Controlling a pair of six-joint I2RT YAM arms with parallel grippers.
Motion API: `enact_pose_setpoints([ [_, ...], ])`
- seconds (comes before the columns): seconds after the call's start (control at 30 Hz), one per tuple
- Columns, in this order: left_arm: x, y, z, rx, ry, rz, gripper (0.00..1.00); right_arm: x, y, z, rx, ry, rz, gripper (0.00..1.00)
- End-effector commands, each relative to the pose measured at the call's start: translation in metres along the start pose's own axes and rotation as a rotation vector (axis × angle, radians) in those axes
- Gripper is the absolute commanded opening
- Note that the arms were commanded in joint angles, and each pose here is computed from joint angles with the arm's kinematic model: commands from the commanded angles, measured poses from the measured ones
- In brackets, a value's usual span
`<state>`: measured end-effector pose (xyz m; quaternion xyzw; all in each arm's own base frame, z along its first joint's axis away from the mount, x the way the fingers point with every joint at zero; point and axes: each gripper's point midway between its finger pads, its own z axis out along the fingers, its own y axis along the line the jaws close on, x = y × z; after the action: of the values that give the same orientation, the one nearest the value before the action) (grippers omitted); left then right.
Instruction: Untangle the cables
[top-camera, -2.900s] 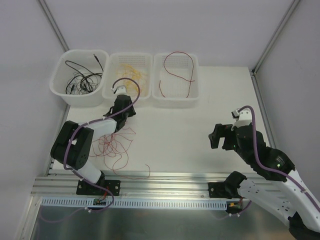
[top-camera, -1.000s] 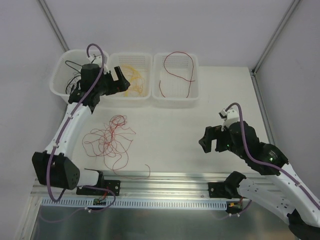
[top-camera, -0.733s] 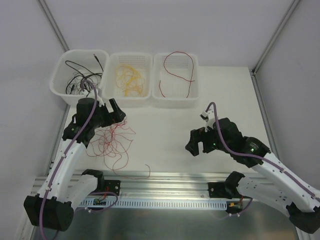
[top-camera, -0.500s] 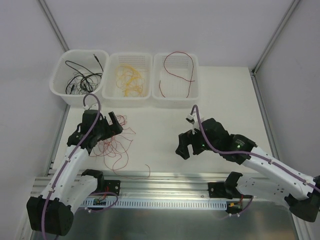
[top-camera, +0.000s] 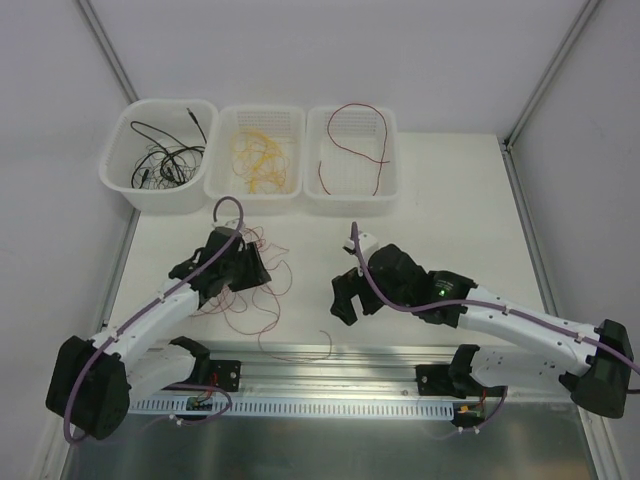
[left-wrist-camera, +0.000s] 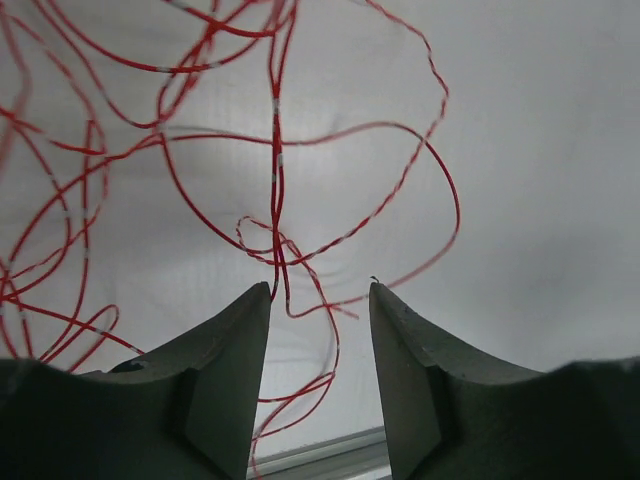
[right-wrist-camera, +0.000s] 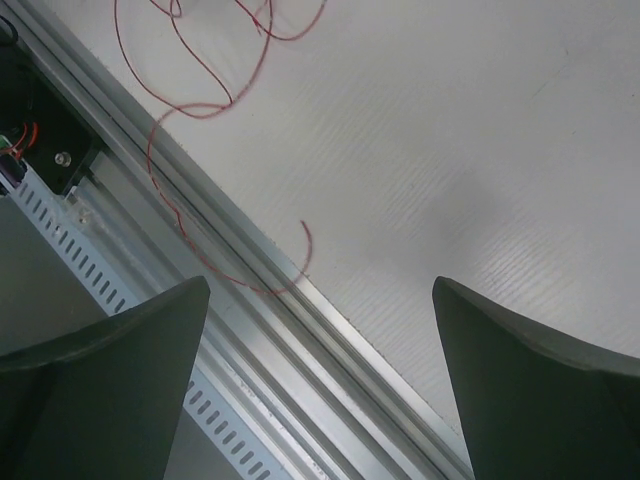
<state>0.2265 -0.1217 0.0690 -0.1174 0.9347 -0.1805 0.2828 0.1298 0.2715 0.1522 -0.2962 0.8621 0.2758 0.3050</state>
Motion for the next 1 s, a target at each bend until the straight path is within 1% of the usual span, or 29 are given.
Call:
enact_pose_setpoints([
  [0.0, 0.016, -0.046, 0.006, 0.139, 0.036, 0.015, 0.44, -0.019, -0.002, 0.004, 0.030, -0.096, 0.014, 1.00],
  [0.03, 0.019, -0.058, 0.007, 0.171, 0.035, 0.028, 0.44, -0.020, -0.010, 0.004, 0.069, -0.108, 0.019, 1.00],
  [0.07, 0.033, -0.073, 0.005, 0.211, 0.068, 0.054, 0.44, -0.022, -0.014, 0.003, 0.088, -0.121, 0.027, 1.00],
  [0.13, 0.044, -0.090, 0.006, 0.249, 0.090, 0.072, 0.44, -0.020, -0.027, 0.001, 0.154, -0.139, 0.052, 1.00],
  [0.17, 0.058, -0.110, 0.001, 0.309, 0.107, 0.106, 0.45, -0.021, -0.030, 0.000, 0.172, -0.150, 0.061, 1.00],
  [0.2, 0.061, -0.119, 0.002, 0.315, 0.112, 0.121, 0.45, -0.020, -0.035, -0.001, 0.195, -0.159, 0.073, 1.00],
  [0.27, 0.078, -0.136, -0.005, 0.348, 0.139, 0.170, 0.49, -0.024, -0.044, -0.005, 0.245, -0.194, 0.116, 1.00],
  [0.3, 0.078, -0.142, -0.007, 0.354, 0.132, 0.174, 0.51, -0.025, -0.047, -0.006, 0.262, -0.203, 0.136, 0.99],
  [0.4, 0.075, -0.141, -0.015, 0.362, 0.099, 0.140, 0.58, -0.030, -0.054, -0.006, 0.291, -0.226, 0.190, 1.00],
  [0.43, 0.067, -0.135, -0.014, 0.336, 0.052, 0.125, 0.61, -0.036, -0.055, -0.007, 0.296, -0.238, 0.209, 1.00],
  [0.5, 0.060, -0.123, -0.022, 0.302, 0.005, 0.098, 0.72, -0.043, -0.058, -0.005, 0.302, -0.247, 0.258, 1.00],
  [0.53, 0.056, -0.118, -0.024, 0.286, -0.012, 0.092, 0.77, -0.043, -0.056, 0.002, 0.287, -0.225, 0.270, 1.00],
  [0.6, 0.047, -0.110, -0.032, 0.256, -0.056, 0.092, 0.83, -0.055, -0.051, 0.006, 0.265, -0.228, 0.295, 0.99],
  [0.63, 0.045, -0.107, -0.033, 0.244, -0.063, 0.091, 0.83, -0.052, -0.049, 0.017, 0.265, -0.193, 0.301, 0.99],
  [0.67, 0.040, -0.105, -0.035, 0.231, -0.083, 0.093, 0.84, -0.063, -0.045, 0.019, 0.254, -0.200, 0.310, 0.98],
  [0.77, 0.032, -0.104, -0.043, 0.223, -0.110, 0.101, 0.84, -0.067, -0.036, 0.040, 0.230, -0.175, 0.348, 0.97],
  [0.83, 0.028, -0.099, -0.043, 0.191, -0.127, 0.108, 0.83, -0.074, -0.031, 0.053, 0.202, -0.193, 0.390, 0.95],
  [0.9, 0.028, -0.093, -0.039, 0.159, -0.130, 0.111, 0.82, -0.069, -0.034, 0.069, 0.218, -0.175, 0.429, 0.93],
  [0.97, 0.028, -0.086, -0.036, 0.130, -0.130, 0.114, 0.81, -0.072, -0.033, 0.079, 0.215, -0.186, 0.446, 0.91],
])
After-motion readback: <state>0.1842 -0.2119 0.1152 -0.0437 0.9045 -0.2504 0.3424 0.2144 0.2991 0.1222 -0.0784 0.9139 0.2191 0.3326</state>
